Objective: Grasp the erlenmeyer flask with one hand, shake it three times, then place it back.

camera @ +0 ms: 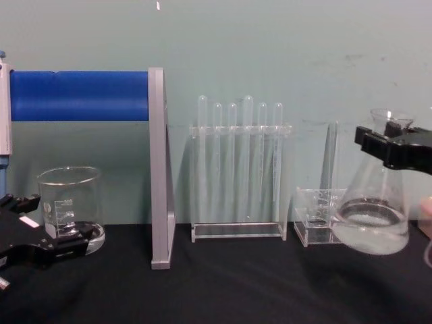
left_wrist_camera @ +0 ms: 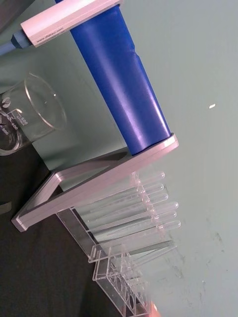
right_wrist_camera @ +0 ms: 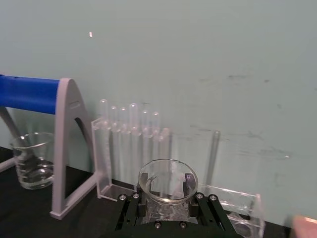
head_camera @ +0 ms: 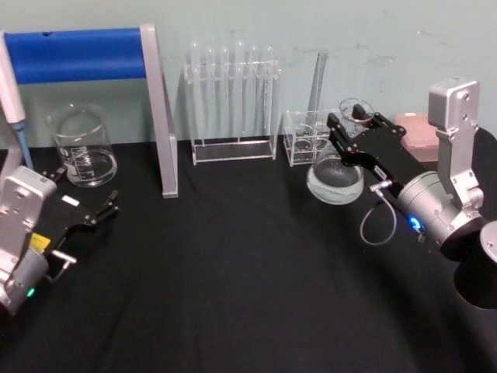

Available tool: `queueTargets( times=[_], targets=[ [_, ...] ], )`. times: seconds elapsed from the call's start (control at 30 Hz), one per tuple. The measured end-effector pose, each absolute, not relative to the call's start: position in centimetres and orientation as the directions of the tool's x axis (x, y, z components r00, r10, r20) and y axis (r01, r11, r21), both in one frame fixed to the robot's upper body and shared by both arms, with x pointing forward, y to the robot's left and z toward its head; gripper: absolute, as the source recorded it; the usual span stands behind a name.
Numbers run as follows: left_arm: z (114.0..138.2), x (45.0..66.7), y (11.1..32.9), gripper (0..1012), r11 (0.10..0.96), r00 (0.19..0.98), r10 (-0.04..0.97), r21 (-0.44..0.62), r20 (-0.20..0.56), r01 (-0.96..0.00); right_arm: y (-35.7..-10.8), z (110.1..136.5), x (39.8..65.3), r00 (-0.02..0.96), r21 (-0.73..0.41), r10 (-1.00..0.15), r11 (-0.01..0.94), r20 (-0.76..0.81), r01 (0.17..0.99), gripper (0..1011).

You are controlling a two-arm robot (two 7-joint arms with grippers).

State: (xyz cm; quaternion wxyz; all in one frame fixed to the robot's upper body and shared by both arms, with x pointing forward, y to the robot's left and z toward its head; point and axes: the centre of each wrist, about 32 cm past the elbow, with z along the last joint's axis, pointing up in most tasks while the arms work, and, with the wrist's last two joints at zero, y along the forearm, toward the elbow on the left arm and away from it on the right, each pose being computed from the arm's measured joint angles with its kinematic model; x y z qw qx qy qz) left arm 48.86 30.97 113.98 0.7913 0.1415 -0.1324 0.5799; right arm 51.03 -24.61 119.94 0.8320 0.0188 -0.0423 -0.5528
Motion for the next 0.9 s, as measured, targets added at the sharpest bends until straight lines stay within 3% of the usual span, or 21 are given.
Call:
queueTargets(
  times=[0.23, 0.47, 0.9],
  targets=[
    [114.0, 48.9, 31.0, 1001, 0.287, 0.292, 0.880, 0.070, 0.374, -0.955, -24.8, 119.9, 51.1, 0.351, 0.074, -0.933, 0.357, 0.077, 0.931, 449],
    [114.0, 48.9, 31.0, 1001, 0.287, 0.292, 0.880, 0.070, 0.374, -0.955, -24.0, 119.7, 50.9, 0.379, 0.064, -0.921, 0.385, 0.085, 0.921, 449],
    [114.0, 48.9, 31.0, 1001, 0.287, 0.292, 0.880, 0.070, 0.374, -0.955, -20.3, 119.4, 49.6, 0.582, 0.035, -0.807, 0.588, 0.105, 0.808, 449]
  ],
)
